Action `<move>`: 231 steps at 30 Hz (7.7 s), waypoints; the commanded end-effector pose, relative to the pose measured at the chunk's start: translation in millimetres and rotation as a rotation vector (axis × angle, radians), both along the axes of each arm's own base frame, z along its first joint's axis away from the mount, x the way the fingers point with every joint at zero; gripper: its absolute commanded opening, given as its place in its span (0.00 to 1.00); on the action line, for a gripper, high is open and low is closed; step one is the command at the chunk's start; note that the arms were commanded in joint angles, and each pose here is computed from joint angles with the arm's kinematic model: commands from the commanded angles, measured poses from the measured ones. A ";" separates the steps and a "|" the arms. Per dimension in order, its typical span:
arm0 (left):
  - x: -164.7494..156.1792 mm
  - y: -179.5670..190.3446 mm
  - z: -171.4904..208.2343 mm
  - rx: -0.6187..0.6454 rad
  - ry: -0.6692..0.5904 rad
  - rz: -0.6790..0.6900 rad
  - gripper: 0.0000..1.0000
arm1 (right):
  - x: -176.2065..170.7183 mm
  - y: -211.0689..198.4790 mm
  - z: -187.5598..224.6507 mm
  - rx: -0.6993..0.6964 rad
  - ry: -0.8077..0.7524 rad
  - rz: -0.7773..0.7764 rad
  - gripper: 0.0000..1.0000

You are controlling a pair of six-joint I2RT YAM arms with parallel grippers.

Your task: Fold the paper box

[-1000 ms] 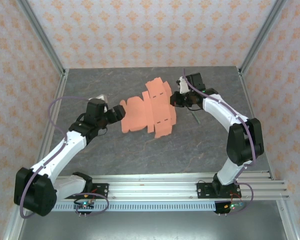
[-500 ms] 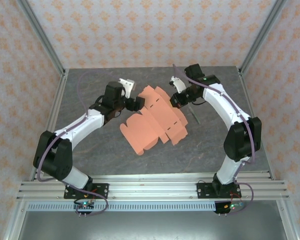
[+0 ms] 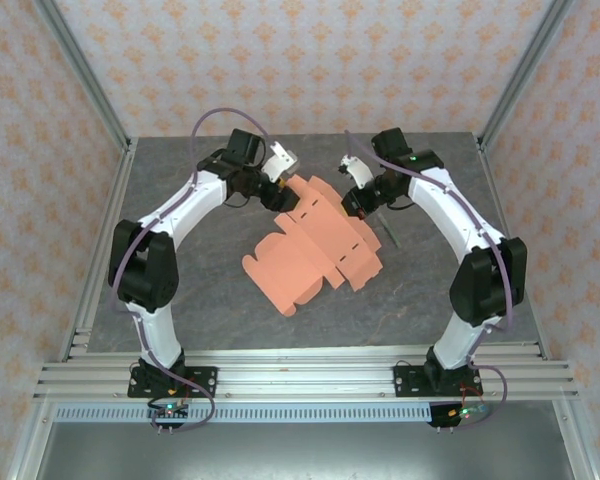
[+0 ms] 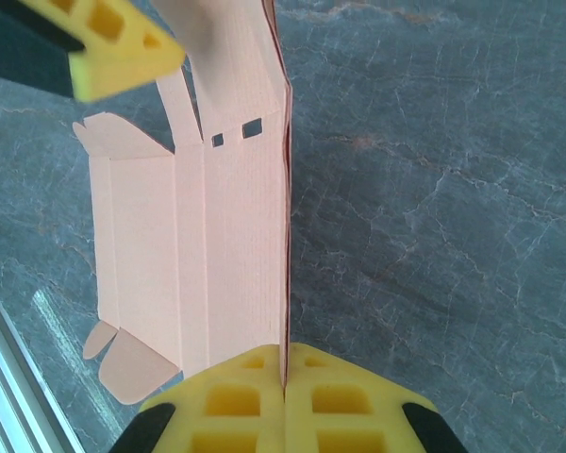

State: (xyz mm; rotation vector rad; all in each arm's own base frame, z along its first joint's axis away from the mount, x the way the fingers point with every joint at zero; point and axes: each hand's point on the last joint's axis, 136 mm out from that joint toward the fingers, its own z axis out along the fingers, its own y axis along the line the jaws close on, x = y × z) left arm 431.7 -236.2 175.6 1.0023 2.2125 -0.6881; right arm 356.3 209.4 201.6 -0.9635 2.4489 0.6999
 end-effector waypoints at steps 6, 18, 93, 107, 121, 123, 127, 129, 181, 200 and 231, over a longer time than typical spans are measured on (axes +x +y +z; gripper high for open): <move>-24.3 -14.3 8.9 -0.077 0.095 -0.137 0.22 | 5.3 -2.8 14.3 0.005 -0.119 -0.044 0.00; -37.2 -9.9 14.2 -0.070 0.150 -0.200 0.08 | -2.7 -1.3 0.0 0.015 -0.137 -0.042 0.13; -6.3 39.8 13.5 -0.166 0.187 0.147 0.54 | -4.5 -6.9 -34.1 -0.392 -0.552 -0.232 0.00; -16.5 85.6 0.9 -0.207 0.153 0.689 0.57 | 3.3 -9.0 -35.0 -0.381 -0.329 -0.370 0.00; -68.3 2.5 -34.4 -0.466 0.426 0.728 0.22 | 6.5 -11.8 -67.5 -0.451 -0.185 -0.472 0.00; -61.5 -13.7 -43.1 -0.463 0.446 0.710 0.18 | 8.9 -13.9 -69.2 -0.467 -0.187 -0.483 0.00; -54.4 -35.2 -65.2 -0.394 0.478 0.692 0.14 | 11.6 -16.0 -72.1 -0.491 -0.189 -0.488 0.00; -51.7 -36.4 -78.4 -0.367 0.487 0.702 0.14 | 12.8 -17.3 -72.4 -0.506 -0.192 -0.490 0.00; -60.3 -32.8 -191.7 -0.443 0.639 0.955 0.00 | -5.2 82.3 -80.1 -0.602 -0.287 -0.457 0.00; -70.7 22.7 -130.9 -0.417 0.481 0.980 0.32 | 40.7 33.3 -42.6 -0.882 -0.674 -0.268 0.00; -50.0 34.1 -39.2 -0.202 0.041 0.456 0.60 | 31.3 24.8 -30.0 -0.386 -0.395 0.111 0.00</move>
